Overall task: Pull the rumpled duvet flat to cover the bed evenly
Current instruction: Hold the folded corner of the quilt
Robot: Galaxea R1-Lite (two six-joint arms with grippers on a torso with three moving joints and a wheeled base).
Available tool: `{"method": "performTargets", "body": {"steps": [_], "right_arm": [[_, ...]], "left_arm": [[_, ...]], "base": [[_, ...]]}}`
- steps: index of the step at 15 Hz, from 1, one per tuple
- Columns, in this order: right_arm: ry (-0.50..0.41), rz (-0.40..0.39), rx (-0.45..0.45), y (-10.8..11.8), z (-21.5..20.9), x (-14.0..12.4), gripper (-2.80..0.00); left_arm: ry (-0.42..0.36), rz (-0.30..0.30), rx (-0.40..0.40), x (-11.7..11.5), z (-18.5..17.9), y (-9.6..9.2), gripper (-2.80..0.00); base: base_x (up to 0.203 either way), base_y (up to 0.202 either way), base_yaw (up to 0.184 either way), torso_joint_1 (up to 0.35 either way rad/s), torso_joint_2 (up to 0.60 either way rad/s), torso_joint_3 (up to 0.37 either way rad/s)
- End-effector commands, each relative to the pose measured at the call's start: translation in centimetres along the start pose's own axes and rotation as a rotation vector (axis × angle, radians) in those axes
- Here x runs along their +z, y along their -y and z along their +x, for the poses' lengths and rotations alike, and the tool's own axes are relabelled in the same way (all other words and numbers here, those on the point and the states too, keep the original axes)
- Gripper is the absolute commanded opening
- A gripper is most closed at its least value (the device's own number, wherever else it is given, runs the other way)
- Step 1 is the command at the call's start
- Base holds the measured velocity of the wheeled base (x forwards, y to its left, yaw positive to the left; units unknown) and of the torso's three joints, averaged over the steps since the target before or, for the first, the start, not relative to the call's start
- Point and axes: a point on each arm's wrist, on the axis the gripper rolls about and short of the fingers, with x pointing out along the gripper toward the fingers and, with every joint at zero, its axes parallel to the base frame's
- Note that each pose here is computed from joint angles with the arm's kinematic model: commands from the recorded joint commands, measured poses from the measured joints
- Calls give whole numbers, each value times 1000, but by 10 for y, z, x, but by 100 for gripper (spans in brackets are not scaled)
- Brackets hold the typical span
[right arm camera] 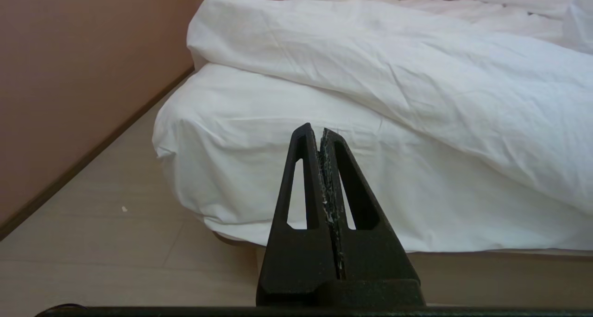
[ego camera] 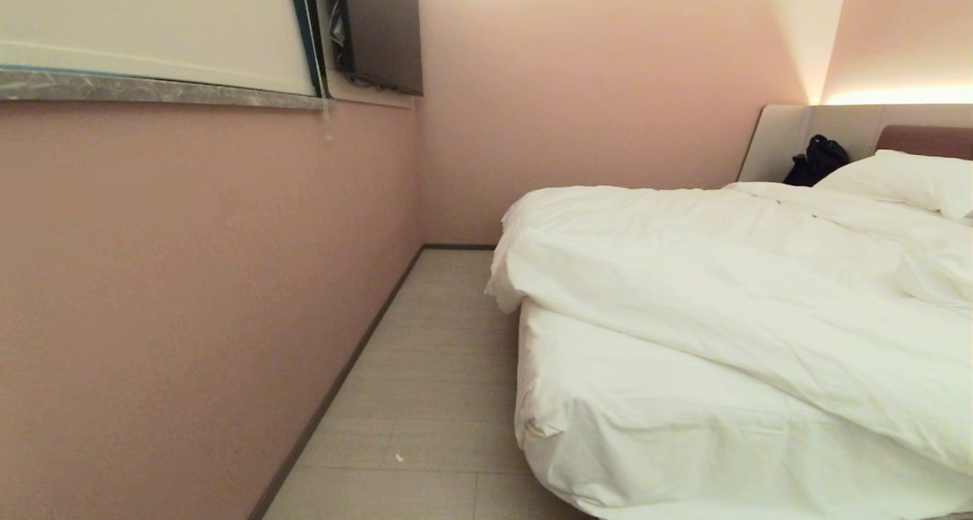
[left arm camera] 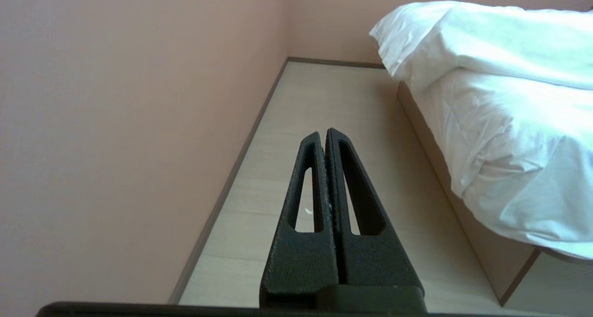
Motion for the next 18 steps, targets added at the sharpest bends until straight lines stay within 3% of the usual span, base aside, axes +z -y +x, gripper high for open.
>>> {"method": "performTargets", "body": {"steps": [1, 6, 14, 18], "right_arm": [[-1, 0, 0, 0, 0, 0, -280], [-1, 0, 1, 0, 0, 0, -280], [-1, 0, 0, 0, 0, 0, -280], [-1, 0, 0, 0, 0, 0, -280]], "left_arm": [[0, -2, 1, 0, 0, 0, -280], [0, 0, 1, 0, 0, 0, -280], [-1, -3, 1, 0, 0, 0, -280], [-1, -3, 1, 0, 0, 0, -280]], "base": [[0, 0, 0, 0, 0, 0], [0, 0, 0, 0, 0, 0], [173, 0, -1, 3, 1, 4], [0, 0, 0, 0, 0, 0]]}}
